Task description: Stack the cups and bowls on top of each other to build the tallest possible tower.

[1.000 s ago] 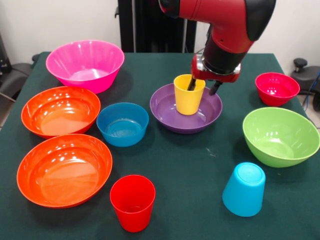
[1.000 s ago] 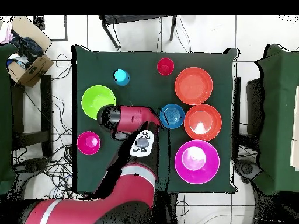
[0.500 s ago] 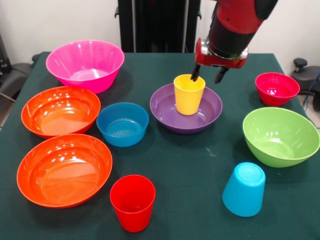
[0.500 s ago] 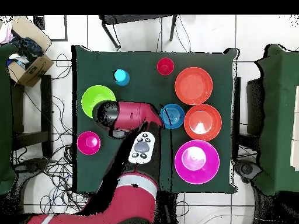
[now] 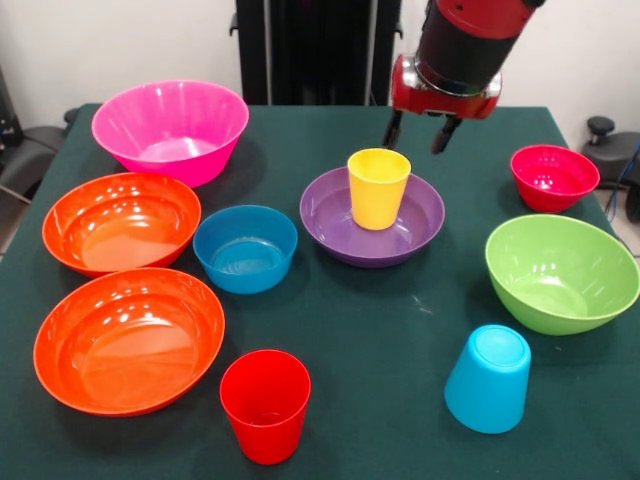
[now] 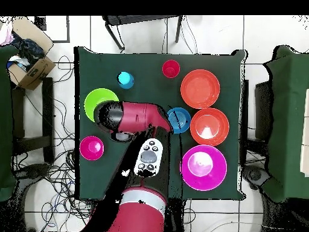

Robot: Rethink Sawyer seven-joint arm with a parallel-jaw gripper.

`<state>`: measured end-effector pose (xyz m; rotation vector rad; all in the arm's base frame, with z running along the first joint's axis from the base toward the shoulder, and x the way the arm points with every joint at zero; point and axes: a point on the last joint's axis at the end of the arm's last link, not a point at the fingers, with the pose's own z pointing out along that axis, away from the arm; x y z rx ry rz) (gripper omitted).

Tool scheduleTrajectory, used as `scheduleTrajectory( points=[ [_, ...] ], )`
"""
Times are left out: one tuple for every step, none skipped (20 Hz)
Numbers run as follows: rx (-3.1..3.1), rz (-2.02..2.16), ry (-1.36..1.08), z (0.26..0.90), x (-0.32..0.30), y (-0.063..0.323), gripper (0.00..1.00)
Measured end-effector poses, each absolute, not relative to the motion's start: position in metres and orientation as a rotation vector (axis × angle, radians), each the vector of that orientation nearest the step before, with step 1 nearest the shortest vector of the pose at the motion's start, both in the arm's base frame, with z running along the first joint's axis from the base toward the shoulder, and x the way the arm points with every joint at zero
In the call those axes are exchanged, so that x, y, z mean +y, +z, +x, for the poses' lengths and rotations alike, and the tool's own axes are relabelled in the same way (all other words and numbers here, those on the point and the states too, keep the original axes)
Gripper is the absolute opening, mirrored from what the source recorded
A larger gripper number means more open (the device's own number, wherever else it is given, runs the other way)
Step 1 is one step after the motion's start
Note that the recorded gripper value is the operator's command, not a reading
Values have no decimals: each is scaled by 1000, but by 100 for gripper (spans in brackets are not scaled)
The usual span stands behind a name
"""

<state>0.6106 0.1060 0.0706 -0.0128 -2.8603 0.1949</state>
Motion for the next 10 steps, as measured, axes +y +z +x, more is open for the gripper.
scheduleTrajectory(
  points=[
    [-2867, -23, 192, 613, 102, 75, 100],
    [-2874, -33, 189, 616, 98, 78, 100],
    [-2880, -43, 186, 618, 94, 82, 100],
    [-2886, -54, 183, 620, 90, 85, 100],
    [-2890, -62, 180, 622, 87, 87, 100],
    [-2904, -91, 166, 628, 76, 95, 100],
    [-2910, -106, 158, 631, 70, 98, 100],
    [-2918, -122, 147, 634, 64, 102, 100],
    [-2926, -138, 135, 637, 58, 106, 100],
    [-2934, -151, 123, 641, 53, 110, 100]
  ],
)
